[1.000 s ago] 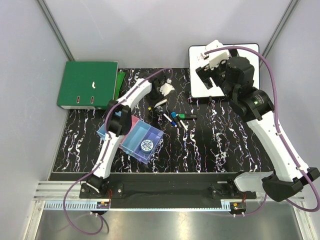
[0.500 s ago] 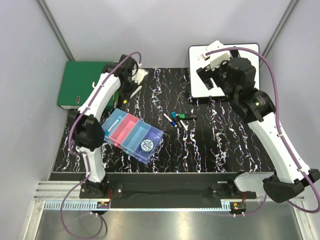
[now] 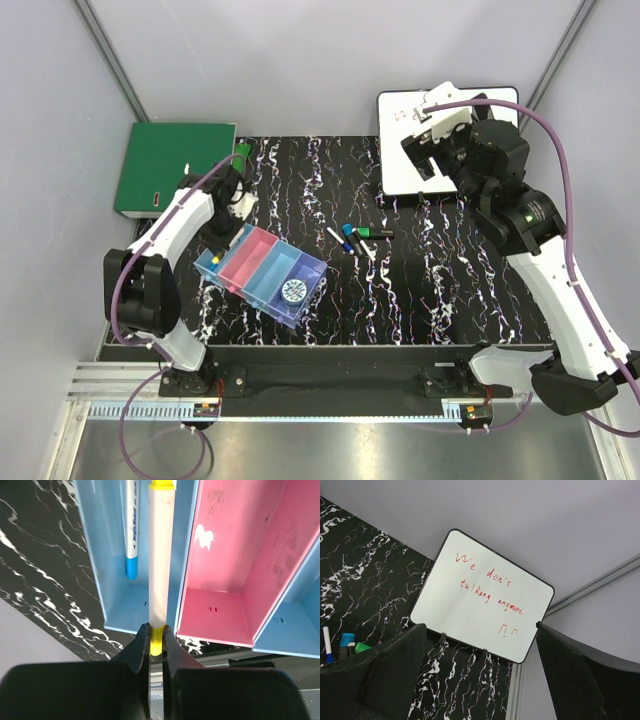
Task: Sort the stationery into containers
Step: Place the pen in the storage box, then move the storage box to the center of the board.
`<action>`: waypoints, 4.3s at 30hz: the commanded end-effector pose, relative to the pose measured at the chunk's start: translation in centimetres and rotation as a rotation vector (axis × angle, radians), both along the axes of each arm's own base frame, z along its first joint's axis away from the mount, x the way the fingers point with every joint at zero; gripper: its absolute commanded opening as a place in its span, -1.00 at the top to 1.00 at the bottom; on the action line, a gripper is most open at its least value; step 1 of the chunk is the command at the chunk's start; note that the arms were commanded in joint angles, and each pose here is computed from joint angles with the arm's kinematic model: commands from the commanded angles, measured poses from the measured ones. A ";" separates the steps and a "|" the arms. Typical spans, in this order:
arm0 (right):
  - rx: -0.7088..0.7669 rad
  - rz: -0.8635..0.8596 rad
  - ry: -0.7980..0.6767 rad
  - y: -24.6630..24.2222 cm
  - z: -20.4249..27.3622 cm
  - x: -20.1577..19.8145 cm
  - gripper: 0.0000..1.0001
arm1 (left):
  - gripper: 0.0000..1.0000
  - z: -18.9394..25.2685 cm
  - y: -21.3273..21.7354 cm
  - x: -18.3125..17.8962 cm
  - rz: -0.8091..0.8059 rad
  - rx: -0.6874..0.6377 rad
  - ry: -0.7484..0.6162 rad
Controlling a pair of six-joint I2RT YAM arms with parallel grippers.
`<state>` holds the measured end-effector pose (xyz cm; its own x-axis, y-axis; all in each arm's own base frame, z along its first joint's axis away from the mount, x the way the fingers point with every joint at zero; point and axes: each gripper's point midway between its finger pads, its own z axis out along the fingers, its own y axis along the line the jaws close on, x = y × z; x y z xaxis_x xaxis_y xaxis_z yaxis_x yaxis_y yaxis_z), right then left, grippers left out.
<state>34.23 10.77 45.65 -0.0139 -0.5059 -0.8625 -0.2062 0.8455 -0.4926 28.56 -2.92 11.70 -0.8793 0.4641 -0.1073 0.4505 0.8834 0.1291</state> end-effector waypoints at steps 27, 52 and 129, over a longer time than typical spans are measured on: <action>0.055 0.210 0.315 4.1 -9.7 -2.4 -0.98 | 0.46 -2.6 0.3 3.2 0.041 0.013 -0.086; -0.019 0.237 0.494 6.4 -16.1 -0.8 -0.99 | 0.35 2.3 -5.7 0.5 -0.073 -0.196 -0.064; 0.037 0.223 0.445 6.3 -14.4 -1.1 -0.98 | 0.43 -5.2 -10.3 2.1 -0.167 -0.114 0.005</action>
<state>32.80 16.56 27.28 -0.3491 -0.5639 -0.7484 -0.6011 0.7475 -0.2828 29.02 -12.97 6.14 -0.8076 0.5767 -0.1232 0.5821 0.8131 -0.0094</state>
